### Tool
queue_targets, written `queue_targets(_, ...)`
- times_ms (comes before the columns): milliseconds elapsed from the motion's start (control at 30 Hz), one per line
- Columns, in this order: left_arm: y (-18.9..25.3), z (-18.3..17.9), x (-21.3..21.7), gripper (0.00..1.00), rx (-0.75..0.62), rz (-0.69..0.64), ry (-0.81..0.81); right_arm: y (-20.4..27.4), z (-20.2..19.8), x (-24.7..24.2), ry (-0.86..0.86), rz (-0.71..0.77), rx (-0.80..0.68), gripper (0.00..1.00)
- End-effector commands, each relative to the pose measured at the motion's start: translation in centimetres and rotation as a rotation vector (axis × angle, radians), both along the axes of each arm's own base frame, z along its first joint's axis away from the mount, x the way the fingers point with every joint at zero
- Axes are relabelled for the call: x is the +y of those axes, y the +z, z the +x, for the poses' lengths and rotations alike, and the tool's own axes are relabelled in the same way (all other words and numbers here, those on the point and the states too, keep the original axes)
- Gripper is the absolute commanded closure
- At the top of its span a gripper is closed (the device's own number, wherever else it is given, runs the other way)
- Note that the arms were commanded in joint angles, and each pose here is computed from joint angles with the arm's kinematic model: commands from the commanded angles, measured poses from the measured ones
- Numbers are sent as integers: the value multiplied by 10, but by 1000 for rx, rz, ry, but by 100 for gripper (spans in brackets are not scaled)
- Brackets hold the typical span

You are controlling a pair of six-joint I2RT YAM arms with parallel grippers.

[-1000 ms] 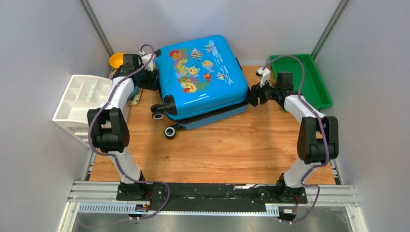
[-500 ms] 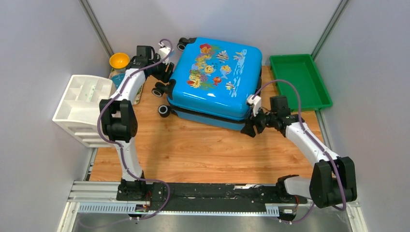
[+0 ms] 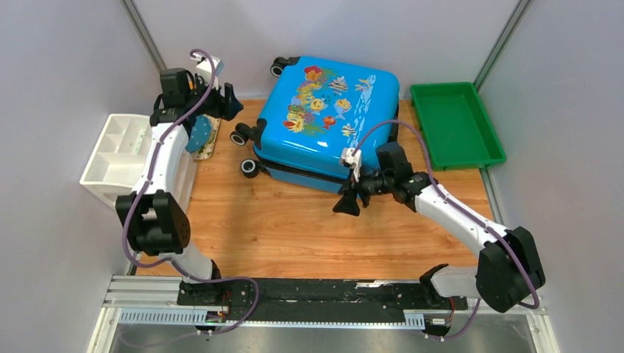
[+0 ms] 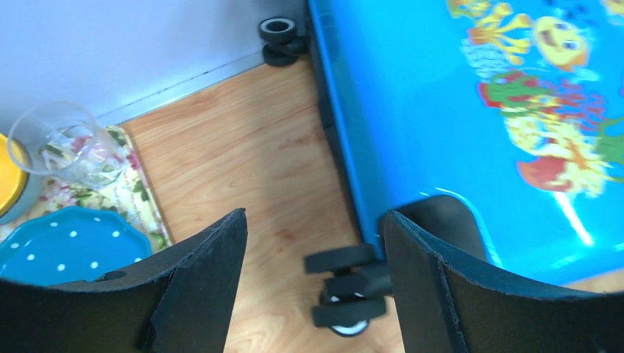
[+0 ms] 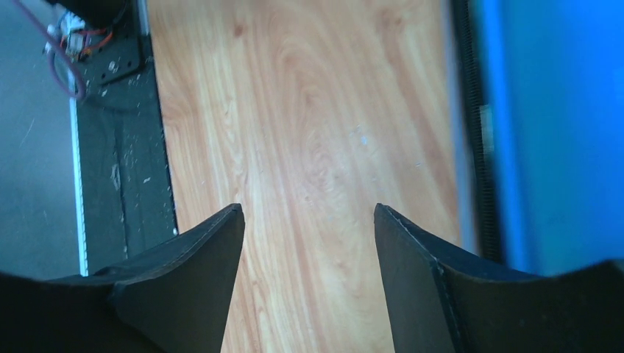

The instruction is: Open, take out, and arrange the luggage

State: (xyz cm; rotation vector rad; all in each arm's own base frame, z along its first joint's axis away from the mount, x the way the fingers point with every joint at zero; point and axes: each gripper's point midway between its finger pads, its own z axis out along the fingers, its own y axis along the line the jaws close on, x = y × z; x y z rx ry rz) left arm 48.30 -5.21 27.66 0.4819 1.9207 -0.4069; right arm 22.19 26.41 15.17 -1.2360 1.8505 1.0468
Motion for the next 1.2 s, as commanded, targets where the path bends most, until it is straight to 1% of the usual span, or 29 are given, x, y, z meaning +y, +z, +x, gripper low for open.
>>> queue_targets(0, 16, -37, -26, 23, -11, -88, -71, 63, 30, -29, -156, 54, -73, 30)
queue_targets(33, 16, -42, -28, 23, -14, -96, -78, 83, 36, -38, -208, 79, -78, 28)
queue_targets(67, 22, -50, -30, 23, -29, -103, -86, 91, 44, -49, -259, 83, -78, 27)
queue_targets(100, 11, -57, -33, 23, -3, -116, -101, 95, 60, -73, -361, 78, -60, 26)
queue_targets(133, 10, -62, -35, 23, -2, -122, -108, 96, 73, -88, -438, 66, -50, 25)
queue_targets(167, 12, -67, -36, 23, -7, -124, -114, 112, 86, -101, -511, 85, -42, 24)
queue_targets(200, 6, -71, -37, 23, 7, -126, -120, 114, 104, -130, -623, 88, -17, 24)
queue_targets(267, 3, -72, -37, 24, 12, -127, -115, 106, 131, -163, -778, 97, 77, 26)
queue_targets(300, 3, -73, -36, 24, 15, -130, -111, 99, 148, -188, -870, 110, 133, 28)
queue_targets(333, 4, -71, -35, 24, 16, -132, -105, 93, 156, -200, -922, 111, 163, 33)
queue_targets(433, 7, -69, -36, 24, 17, -142, -101, 70, 183, -225, -1038, 84, 223, 38)
queue_targets(600, 10, -66, -34, 25, 20, -120, -97, 28, 221, -238, -1107, 50, 271, 39)
queue_targets(733, 14, -69, -30, 25, 16, -97, -86, -1, 238, -239, -1121, 27, 320, 43)
queue_targets(1000, 4, -74, -25, 25, 44, -65, -68, -40, 251, -204, -1036, 15, 375, 46)
queue_targets(1067, 4, -73, -25, 25, 47, -61, -66, -46, 249, -196, -1018, 18, 397, 50)
queue_targets(1100, 4, -73, -24, 25, 48, -58, -64, -51, 248, -191, -1008, 16, 410, 54)
queue_targets(1133, 2, -72, -24, 25, 55, -57, -65, -52, 246, -186, -994, 17, 417, 66)
queue_targets(1167, 4, -71, -25, 25, 53, -60, -72, -55, 242, -183, -990, 17, 435, 74)
